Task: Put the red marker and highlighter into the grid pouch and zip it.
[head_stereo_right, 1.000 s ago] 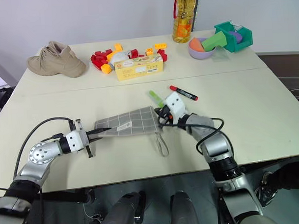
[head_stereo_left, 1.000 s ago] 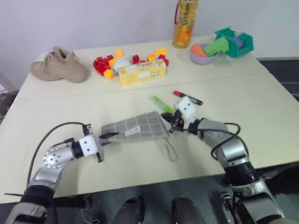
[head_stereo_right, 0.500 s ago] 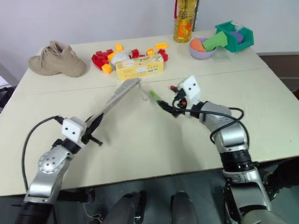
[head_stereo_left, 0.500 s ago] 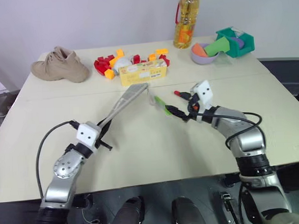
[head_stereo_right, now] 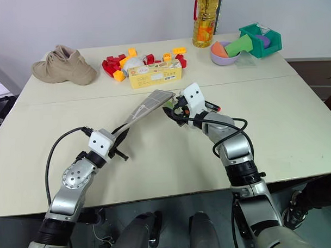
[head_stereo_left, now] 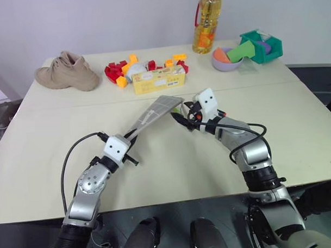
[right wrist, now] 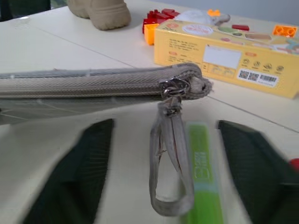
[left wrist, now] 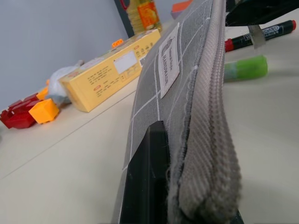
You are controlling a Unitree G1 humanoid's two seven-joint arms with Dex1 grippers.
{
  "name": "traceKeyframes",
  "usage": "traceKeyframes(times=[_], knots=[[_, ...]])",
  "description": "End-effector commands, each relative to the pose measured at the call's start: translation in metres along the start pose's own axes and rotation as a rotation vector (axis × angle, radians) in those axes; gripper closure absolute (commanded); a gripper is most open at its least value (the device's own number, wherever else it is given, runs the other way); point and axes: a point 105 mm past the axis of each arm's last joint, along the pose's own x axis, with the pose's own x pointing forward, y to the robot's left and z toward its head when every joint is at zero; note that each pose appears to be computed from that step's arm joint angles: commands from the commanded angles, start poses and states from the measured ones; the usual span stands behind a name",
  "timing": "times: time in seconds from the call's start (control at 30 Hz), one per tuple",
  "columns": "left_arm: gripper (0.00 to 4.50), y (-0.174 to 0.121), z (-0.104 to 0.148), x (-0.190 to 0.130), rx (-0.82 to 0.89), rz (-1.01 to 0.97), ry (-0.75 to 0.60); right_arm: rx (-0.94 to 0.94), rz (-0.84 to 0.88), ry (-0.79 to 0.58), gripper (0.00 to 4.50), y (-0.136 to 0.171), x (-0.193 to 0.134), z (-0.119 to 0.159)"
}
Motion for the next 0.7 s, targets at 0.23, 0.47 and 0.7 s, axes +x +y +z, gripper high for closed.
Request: traceKeyframes(times=[0.23,0.47,0.7], knots=[[4.50,0.000,0.006,0.002,0.039,0.013,-0.015,-0.124,0.079,-0.026,4.46,0.016,-0.001,0.019],[4.50,-0.008,0.007,0.011,0.035,0.019,-0.003,-0.253,0.235,0.002,4.46,0.060,0.001,0.023],[4.50,-0.014,0.012,0.020,0.013,0.048,0.003,-0.368,0.453,-0.014,4.46,0.114,-0.002,0.033]])
